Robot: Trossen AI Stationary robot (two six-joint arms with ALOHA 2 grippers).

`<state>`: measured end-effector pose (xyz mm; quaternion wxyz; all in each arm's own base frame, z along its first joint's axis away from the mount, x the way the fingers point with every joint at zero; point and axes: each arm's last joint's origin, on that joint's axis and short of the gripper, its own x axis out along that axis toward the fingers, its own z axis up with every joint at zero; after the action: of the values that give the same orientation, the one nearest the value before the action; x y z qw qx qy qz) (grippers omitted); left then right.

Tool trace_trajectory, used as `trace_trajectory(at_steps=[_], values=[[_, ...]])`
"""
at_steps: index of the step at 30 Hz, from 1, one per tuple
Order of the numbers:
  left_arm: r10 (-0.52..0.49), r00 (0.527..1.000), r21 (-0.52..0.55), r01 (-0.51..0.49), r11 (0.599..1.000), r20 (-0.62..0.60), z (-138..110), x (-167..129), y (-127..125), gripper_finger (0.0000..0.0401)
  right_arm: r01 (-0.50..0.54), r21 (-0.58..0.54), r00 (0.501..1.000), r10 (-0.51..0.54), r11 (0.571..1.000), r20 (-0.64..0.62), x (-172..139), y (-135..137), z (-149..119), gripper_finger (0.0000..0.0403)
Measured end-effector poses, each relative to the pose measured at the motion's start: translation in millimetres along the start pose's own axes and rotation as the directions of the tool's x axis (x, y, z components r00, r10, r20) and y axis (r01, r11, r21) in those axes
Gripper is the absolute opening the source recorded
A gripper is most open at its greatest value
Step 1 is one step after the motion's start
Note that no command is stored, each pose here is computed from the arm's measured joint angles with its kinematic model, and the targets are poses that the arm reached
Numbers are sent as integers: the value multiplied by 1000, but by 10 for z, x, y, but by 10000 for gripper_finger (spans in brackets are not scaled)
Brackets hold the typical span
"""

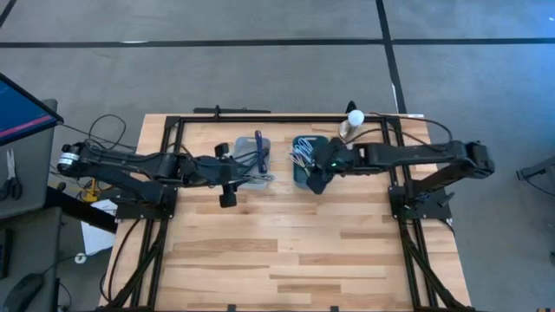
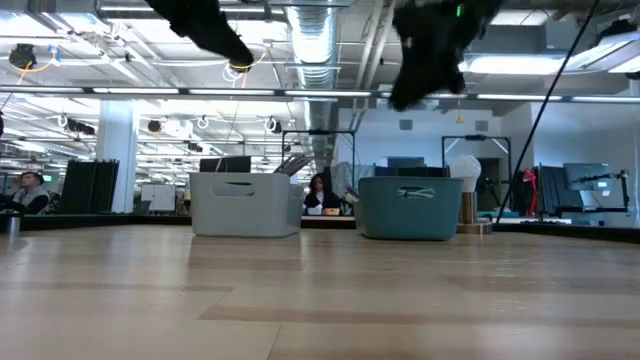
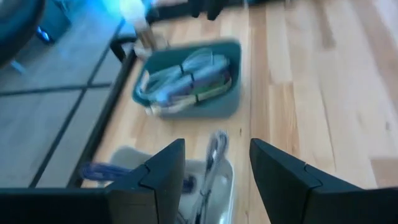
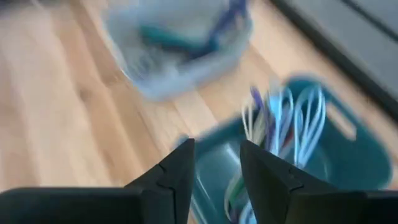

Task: Pick & Place USB Port
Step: Return to Home Position

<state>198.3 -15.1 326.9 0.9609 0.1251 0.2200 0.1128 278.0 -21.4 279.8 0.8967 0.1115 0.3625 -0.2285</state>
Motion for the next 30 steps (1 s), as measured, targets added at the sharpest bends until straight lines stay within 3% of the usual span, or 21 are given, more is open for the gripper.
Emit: trace_trajectory(at_steps=[6, 11, 14, 19, 23, 30], values=[[6, 988, -27, -2, 1000, 155, 74, -353, 151, 182, -95, -67, 975, 107, 993, 193, -580, 25, 227, 118], [-226, 914, -23, 248, 969, 337, 88, -740, 216, 182, -205, -141, 936, 236, 969, 262, -955, 31, 206, 118], [-272, 880, -31, 307, 951, 389, 81, -872, 229, 182, -279, -241, 902, 339, 930, 266, -1116, 90, 155, 118], [-291, 863, -12, 325, 946, 412, 78, -936, 226, 182, -323, -364, 848, 437, 874, 298, -1330, 185, 94, 118], [-291, 867, -19, 326, 945, 406, 81, -916, 219, 182, -346, -364, 815, 469, 865, 339, -1401, 218, 109, 118], [-298, 875, -26, 332, 943, 382, 110, -814, 172, 182, -382, -292, 816, 469, 877, 339, -1373, 241, 117, 118]])
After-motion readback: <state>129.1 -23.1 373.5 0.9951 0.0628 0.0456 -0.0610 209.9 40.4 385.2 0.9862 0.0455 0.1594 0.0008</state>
